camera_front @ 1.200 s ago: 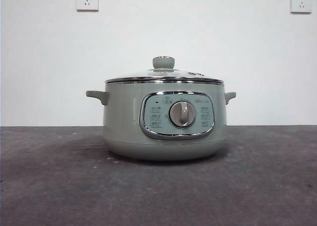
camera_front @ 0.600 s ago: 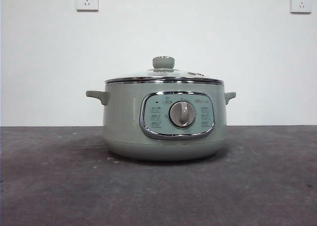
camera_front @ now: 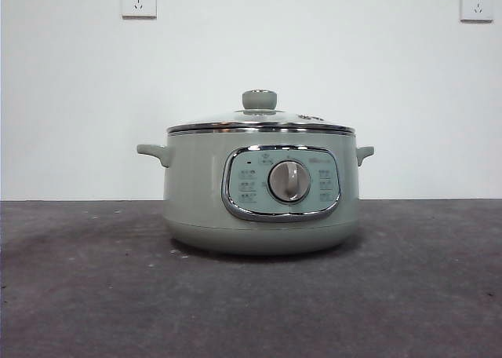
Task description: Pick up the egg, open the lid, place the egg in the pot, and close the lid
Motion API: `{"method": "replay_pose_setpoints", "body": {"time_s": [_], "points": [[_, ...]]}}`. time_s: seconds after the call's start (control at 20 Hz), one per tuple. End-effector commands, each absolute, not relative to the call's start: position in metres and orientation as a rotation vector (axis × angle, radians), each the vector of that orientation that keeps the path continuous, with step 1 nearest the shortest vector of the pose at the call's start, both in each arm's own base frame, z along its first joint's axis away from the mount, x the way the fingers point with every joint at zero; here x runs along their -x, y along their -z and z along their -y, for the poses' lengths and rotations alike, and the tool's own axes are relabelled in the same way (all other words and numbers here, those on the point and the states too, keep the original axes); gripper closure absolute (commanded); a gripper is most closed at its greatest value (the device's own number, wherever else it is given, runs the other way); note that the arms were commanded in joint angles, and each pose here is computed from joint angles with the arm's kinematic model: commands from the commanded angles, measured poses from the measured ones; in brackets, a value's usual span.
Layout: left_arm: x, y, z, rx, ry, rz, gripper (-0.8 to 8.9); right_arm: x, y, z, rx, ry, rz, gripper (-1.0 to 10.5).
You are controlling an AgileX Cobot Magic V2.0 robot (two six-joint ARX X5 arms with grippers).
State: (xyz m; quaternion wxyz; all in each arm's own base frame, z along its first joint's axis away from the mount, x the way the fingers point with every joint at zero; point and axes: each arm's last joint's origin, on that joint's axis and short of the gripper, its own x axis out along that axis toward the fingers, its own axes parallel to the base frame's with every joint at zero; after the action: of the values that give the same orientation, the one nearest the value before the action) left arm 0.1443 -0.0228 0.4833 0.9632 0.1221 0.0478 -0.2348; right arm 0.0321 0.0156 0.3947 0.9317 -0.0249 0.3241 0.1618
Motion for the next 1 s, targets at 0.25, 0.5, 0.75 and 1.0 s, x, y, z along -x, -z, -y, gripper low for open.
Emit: {"method": "replay_pose_setpoints", "body": {"time_s": [0.25, 0.5, 0.75, 1.0], "points": [[-0.120, -0.386, 0.000, -0.278, 0.289, -0.008, 8.17, -0.034, -0.393, -0.017, 0.047, -0.324, -0.672, 9.5], [-0.111, -0.281, -0.001, -0.203, 0.230, -0.039, 8.17, -0.034, -0.393, -0.017, 0.047, -0.324, -0.672, 9.5], [-0.105, -0.204, -0.003, -0.095, 0.137, -0.063, 8.17, -0.034, -0.393, -0.017, 0.047, -0.324, -0.672, 9.5], [-0.100, -0.163, -0.006, -0.019, 0.020, -0.075, 8.17, -0.034, -0.393, -0.017, 0.047, -0.324, -0.672, 9.5]]}}
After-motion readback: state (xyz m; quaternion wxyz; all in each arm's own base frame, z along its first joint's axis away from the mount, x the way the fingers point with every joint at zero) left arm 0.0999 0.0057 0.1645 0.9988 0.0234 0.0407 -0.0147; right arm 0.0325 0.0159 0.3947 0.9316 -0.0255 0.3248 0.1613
